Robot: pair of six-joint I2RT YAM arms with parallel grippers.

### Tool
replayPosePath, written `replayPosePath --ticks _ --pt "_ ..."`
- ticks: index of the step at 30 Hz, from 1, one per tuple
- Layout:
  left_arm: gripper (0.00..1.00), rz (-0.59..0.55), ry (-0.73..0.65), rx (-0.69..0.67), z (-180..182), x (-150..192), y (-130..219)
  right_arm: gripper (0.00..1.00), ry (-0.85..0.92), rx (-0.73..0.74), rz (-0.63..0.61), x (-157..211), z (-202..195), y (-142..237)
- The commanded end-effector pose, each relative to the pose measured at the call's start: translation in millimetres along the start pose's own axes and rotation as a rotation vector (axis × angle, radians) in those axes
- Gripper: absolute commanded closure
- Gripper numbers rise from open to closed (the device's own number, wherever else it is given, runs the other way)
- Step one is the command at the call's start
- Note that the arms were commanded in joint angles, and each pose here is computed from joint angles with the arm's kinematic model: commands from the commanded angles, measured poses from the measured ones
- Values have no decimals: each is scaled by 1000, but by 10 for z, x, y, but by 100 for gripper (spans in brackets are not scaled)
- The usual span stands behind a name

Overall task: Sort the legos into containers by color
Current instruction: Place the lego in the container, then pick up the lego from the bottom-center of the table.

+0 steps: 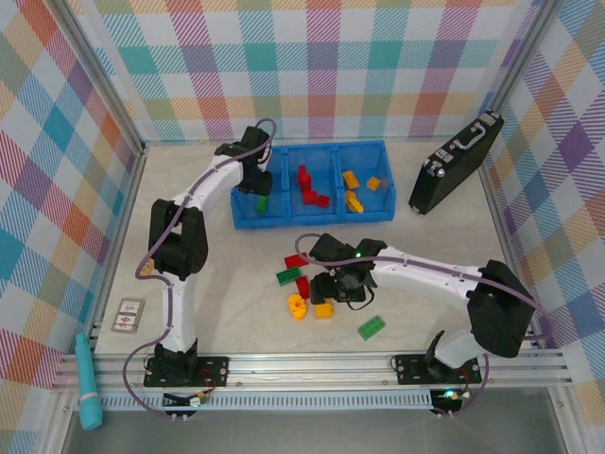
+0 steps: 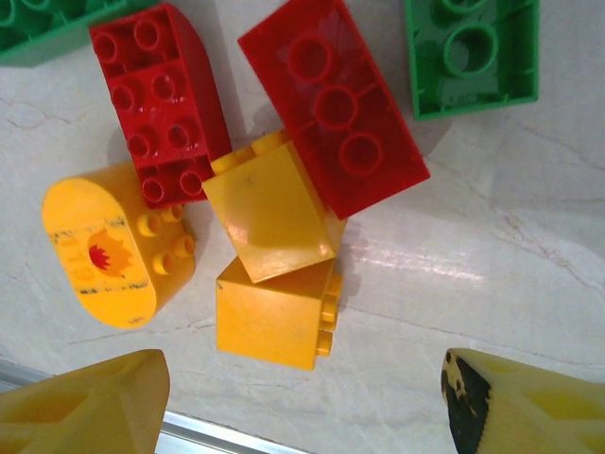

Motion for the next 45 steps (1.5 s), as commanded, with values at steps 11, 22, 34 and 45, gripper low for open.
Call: replayPosePath --ticks 11,22,34,45 --pt "49 -40 -12 7 0 -139 193 23 3 79 66 223 -2 -304" --pt "45 -214 -4 18 52 -390 1031 24 3 105 86 260 -18 -447" --pt "42 -325 -15 -22 154 -296 1760 52 20 143 108 283 -62 -527" --pt "39 -269 -52 -82 245 301 1835 60 28 195 58 289 -310 -36"
Point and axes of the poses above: each hand's point on the last joint's axis, 136 mm out from that joint toward the fingers, its own y axis back along the fingers, its own z axis along the line the jaws close on, x = y × z, the point moved 1 cm from there along y, back along the fingers, and after that the axes turned 8 degrees about -y, right-handed, at the moved point
